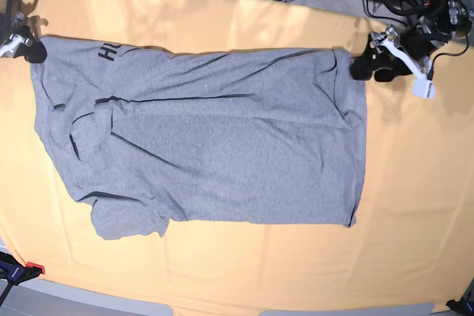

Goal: Layout the t-shirt on the table in an organized manner, then fold the t-shirt properly
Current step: 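Move the left gripper to the opposite collar-side corner and grasp it, then lift both collar-side corners and pull the shirt taut away from the hem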

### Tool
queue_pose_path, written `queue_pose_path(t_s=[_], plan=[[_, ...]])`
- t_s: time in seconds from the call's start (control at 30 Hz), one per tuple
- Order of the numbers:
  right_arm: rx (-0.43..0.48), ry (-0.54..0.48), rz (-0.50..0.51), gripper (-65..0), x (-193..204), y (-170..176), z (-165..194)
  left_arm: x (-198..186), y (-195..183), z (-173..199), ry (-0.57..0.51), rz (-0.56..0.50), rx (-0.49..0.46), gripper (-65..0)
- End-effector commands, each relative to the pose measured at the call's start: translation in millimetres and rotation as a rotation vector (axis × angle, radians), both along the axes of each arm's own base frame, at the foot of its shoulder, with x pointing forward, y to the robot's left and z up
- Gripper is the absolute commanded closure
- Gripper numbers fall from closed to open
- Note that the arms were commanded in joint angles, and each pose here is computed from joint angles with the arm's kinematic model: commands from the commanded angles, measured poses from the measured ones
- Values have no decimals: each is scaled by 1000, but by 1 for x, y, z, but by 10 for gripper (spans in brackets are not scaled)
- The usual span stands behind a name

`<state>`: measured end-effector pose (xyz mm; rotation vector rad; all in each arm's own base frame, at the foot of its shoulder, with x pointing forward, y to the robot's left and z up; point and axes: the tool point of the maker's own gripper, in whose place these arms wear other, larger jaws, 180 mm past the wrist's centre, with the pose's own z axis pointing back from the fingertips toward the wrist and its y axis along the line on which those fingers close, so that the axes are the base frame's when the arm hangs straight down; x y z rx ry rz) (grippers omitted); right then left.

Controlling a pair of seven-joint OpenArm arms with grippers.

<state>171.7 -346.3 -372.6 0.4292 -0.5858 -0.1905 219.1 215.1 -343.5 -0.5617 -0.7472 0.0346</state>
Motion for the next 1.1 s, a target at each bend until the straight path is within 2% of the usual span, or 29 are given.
queue_pose_path(t_s=[0.0, 0.33, 0.47, 0.53, 0.57, 0.67, 0.7, 0.8, 1.07], plan=[[-26, -33, 9, 0, 7, -8, 13, 3, -4, 6, -19, -19, -3, -454], [-25, -34, 9, 0, 7, -8, 13, -6, -44, -7, 28, -140, -46, -454], [-26, -34, 9, 0, 7, -8, 13, -8, -53, -7, 12, -194, -43, -450], [-25, -34, 9, 0, 7, -8, 13, -5, -50, -8, 10, -196, -19, -381], [-25, -34, 9, 0, 7, -8, 13, -3, -47, -8, 10, -198, 3, -307], [-8, -46, 13, 0, 8, -6, 16, 5, -38, -8, 4, -194, 58, -27], [5, -53, 19, 0, 9, -3, 18, 9, -36, -5, -5, -187, 62, 0], [18, -88, 27, 0, 14, 0, 25, 21, -21, 6, -32, -153, 84, 0], [-12, -86, 40, 0, 15, -1, 28, 38, 23, 40, -104, -111, 159, 0]])
